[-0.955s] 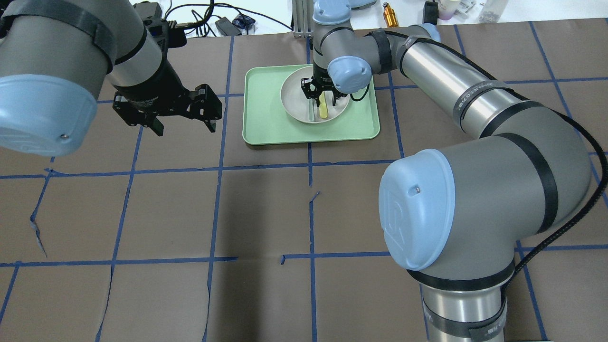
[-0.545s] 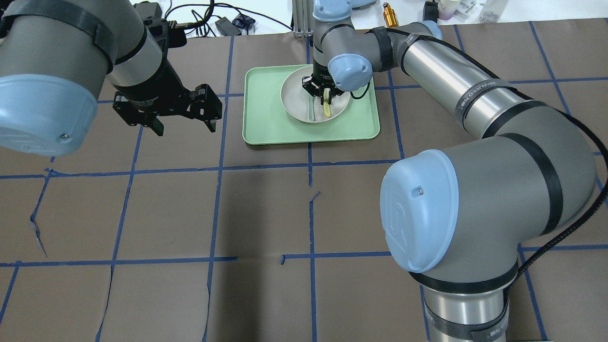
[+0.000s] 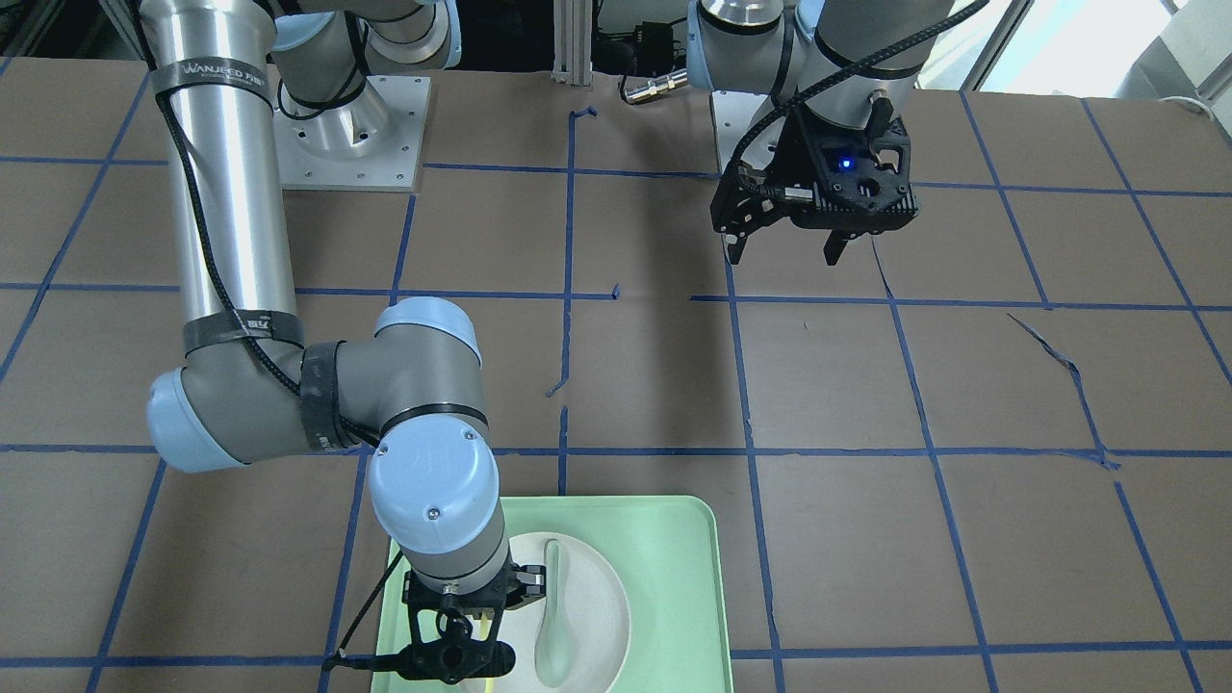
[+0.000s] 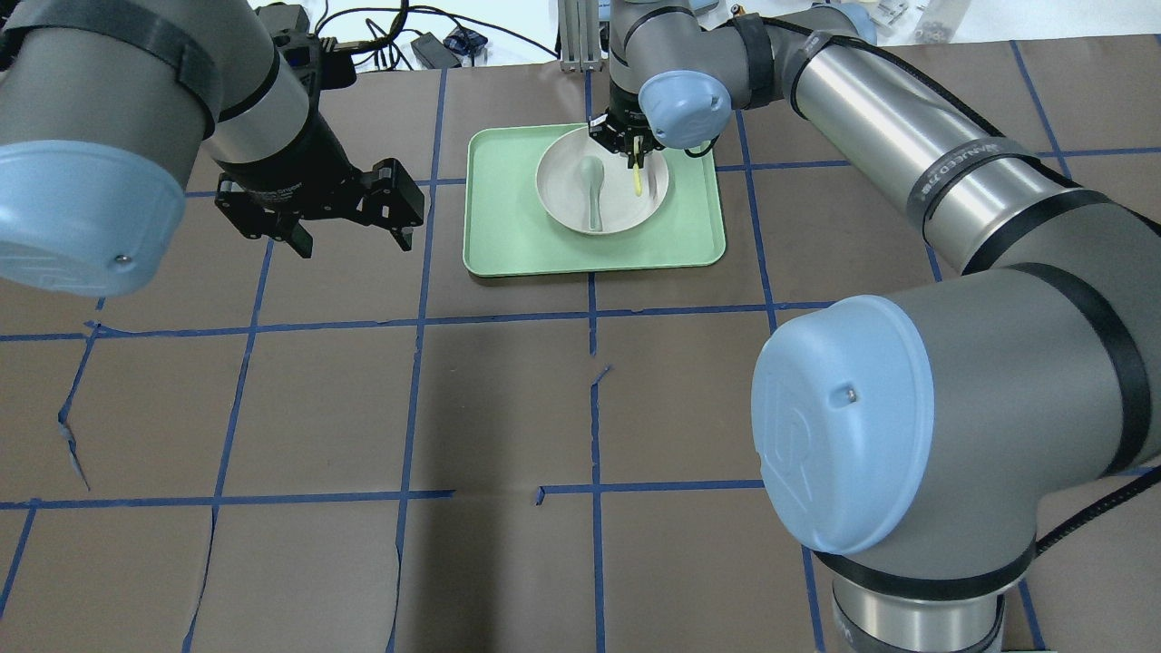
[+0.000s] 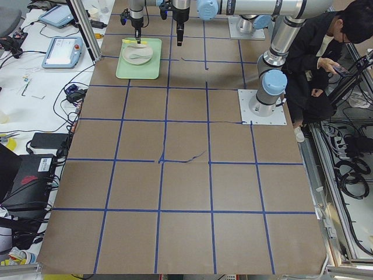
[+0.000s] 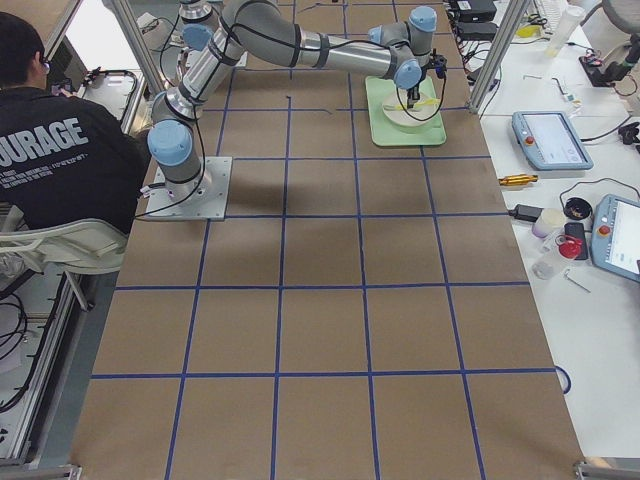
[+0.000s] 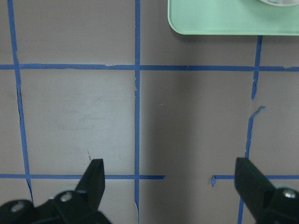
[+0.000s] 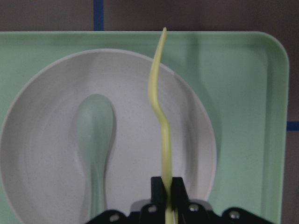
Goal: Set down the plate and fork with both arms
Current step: 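Carry the fork beside the plate and set it on the tray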
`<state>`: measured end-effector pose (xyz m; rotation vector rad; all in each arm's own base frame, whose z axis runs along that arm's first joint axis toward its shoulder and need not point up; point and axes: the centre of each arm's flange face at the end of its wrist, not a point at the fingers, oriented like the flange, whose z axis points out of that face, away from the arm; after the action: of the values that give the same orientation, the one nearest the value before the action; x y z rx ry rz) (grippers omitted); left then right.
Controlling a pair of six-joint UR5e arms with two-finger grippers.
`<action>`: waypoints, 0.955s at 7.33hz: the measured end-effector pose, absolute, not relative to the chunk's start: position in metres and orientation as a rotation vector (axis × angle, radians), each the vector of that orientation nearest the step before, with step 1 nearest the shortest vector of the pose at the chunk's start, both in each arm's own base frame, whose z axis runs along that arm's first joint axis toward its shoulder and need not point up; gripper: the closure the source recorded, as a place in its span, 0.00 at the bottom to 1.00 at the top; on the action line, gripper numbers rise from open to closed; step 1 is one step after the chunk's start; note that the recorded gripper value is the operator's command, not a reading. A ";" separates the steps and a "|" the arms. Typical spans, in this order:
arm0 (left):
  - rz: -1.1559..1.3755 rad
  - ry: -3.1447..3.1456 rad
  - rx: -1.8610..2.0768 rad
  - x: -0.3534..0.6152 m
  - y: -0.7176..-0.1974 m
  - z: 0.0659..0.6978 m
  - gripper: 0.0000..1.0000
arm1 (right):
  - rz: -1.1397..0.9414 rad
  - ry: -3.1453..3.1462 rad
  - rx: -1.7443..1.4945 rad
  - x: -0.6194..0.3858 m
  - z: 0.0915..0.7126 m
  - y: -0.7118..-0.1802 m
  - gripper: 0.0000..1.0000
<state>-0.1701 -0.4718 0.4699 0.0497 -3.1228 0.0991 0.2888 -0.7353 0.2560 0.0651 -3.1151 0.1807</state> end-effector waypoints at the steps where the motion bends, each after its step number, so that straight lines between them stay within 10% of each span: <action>1: 0.098 -3.123 0.050 -0.170 -0.472 0.470 0.00 | 0.158 -3.075 0.105 0.262 0.250 -0.738 0.89; 7: 0.090 -3.123 0.054 -0.170 -0.472 0.467 0.00 | 0.039 -3.004 -0.055 0.217 0.196 -0.726 0.84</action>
<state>-0.1703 -0.4723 0.4672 0.0537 -3.1227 0.0904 0.2172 -0.7258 0.1961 -0.0548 -3.0044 0.0395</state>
